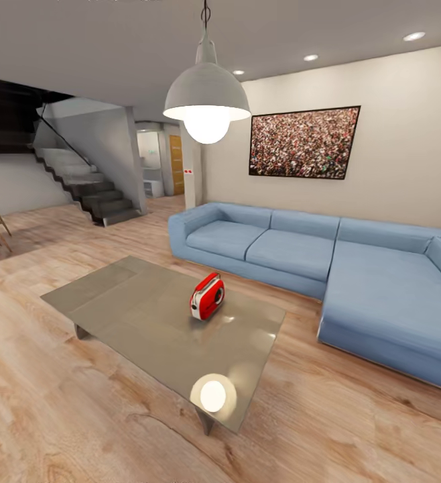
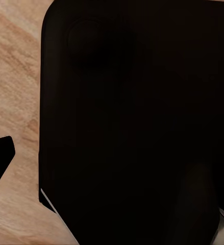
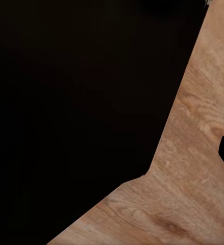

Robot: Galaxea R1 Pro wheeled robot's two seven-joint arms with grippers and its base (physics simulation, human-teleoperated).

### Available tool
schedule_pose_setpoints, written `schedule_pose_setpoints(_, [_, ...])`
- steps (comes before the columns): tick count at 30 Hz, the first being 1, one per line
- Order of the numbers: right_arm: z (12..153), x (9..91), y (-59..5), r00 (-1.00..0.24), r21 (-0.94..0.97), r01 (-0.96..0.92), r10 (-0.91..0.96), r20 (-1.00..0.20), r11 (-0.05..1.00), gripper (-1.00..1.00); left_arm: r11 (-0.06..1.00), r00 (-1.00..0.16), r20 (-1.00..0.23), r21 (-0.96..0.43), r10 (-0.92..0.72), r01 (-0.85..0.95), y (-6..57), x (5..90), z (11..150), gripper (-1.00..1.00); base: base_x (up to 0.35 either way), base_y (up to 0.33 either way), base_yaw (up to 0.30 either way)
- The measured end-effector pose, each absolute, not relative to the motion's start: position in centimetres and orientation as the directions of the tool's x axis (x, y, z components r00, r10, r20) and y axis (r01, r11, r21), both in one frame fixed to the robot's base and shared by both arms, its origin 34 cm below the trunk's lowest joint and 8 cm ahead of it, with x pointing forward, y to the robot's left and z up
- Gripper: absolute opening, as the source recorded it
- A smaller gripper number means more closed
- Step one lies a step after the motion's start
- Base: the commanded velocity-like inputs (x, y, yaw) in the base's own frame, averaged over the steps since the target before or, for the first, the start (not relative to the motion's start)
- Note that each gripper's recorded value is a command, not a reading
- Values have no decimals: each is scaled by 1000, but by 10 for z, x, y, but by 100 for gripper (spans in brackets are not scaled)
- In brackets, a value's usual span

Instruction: Turn on the radio receiver that's on the table in the living room.

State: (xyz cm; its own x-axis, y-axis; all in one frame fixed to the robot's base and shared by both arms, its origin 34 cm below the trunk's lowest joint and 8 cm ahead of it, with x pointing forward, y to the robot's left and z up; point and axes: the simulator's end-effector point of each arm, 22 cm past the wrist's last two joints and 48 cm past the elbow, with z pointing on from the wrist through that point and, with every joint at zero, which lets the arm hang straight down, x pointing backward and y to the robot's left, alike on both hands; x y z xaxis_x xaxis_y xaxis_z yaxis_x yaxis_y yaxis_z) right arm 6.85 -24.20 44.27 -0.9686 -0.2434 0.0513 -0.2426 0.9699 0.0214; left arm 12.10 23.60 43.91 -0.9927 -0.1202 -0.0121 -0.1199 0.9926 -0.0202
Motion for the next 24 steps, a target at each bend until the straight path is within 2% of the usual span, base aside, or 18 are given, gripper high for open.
schedule_pose_setpoints(14, [443,68,-242,-968,22,-246,-247,51,969,100,993,-993,-12,-20,-120,-120,236,121,439,100,15,0,276])
schedule_pose_setpoints(17, [443,68,-242,-967,23,-247,-248,51,969,100,993,-993,-13,-21,-119,-119,236,121,439,100,241,0,165])
schedule_pose_setpoints(24, [443,68,-242,-967,23,-247,-248,52,969,100,993,-993,-14,-23,-119,-118,235,121,439,100,310,1,25])
